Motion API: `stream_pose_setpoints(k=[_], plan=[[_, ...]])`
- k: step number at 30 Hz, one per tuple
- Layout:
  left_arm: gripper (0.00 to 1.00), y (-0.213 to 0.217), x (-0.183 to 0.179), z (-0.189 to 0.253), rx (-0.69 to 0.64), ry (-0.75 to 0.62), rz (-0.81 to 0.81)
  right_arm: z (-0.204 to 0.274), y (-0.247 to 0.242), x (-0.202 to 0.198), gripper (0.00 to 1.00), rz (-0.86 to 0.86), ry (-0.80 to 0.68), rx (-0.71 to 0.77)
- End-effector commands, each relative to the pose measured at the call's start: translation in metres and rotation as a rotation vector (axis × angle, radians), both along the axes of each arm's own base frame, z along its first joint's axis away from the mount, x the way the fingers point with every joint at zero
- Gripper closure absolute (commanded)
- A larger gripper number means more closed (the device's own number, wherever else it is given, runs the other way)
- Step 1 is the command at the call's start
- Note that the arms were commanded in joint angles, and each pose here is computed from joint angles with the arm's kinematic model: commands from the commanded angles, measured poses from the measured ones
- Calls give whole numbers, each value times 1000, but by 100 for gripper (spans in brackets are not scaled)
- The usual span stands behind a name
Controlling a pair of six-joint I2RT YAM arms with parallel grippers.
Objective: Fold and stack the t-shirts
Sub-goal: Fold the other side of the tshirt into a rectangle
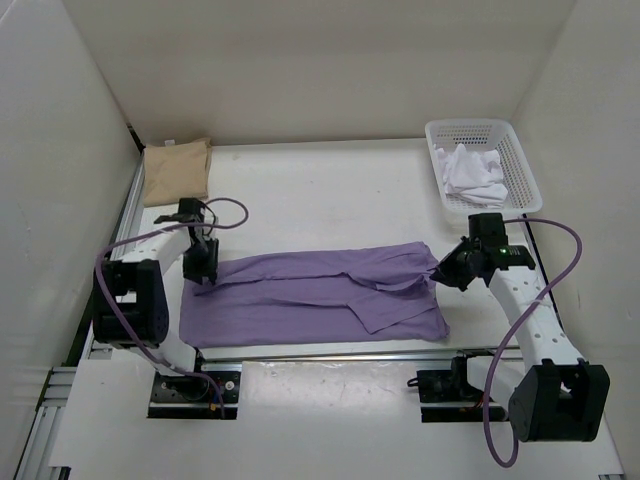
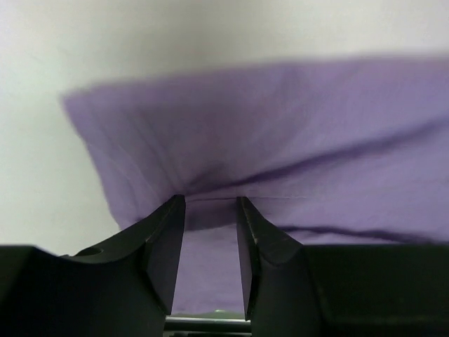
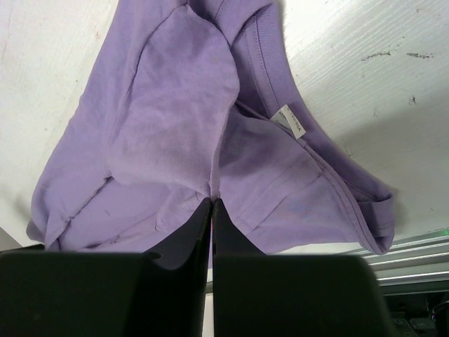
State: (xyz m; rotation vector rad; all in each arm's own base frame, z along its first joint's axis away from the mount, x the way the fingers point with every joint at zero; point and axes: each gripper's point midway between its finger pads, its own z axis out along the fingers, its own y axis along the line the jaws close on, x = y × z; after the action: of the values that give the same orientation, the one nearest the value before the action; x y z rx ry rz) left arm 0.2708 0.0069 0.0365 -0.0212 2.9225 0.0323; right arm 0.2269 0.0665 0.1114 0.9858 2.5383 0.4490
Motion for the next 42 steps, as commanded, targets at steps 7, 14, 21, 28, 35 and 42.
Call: stream_pose_setpoints(k=[7,14,21,28,35,42], plan=[[50,15,-19,-3,177,-37,-25,0,-4,12,100,-2,-14,-2],[37,5,39,51,166,-231,-27,11,-2,39,100,10,-60,3],[37,-80,83,135,70,-487,-226,18,5,105,100,-2,-47,31],[41,-263,22,112,-133,-367,-731,5,8,136,100,-87,-4,74],[40,-410,-33,78,-287,-282,-1046,-13,13,140,100,-96,20,84],[40,-466,-18,54,-313,-335,-1079,-18,12,141,100,-89,28,95]])
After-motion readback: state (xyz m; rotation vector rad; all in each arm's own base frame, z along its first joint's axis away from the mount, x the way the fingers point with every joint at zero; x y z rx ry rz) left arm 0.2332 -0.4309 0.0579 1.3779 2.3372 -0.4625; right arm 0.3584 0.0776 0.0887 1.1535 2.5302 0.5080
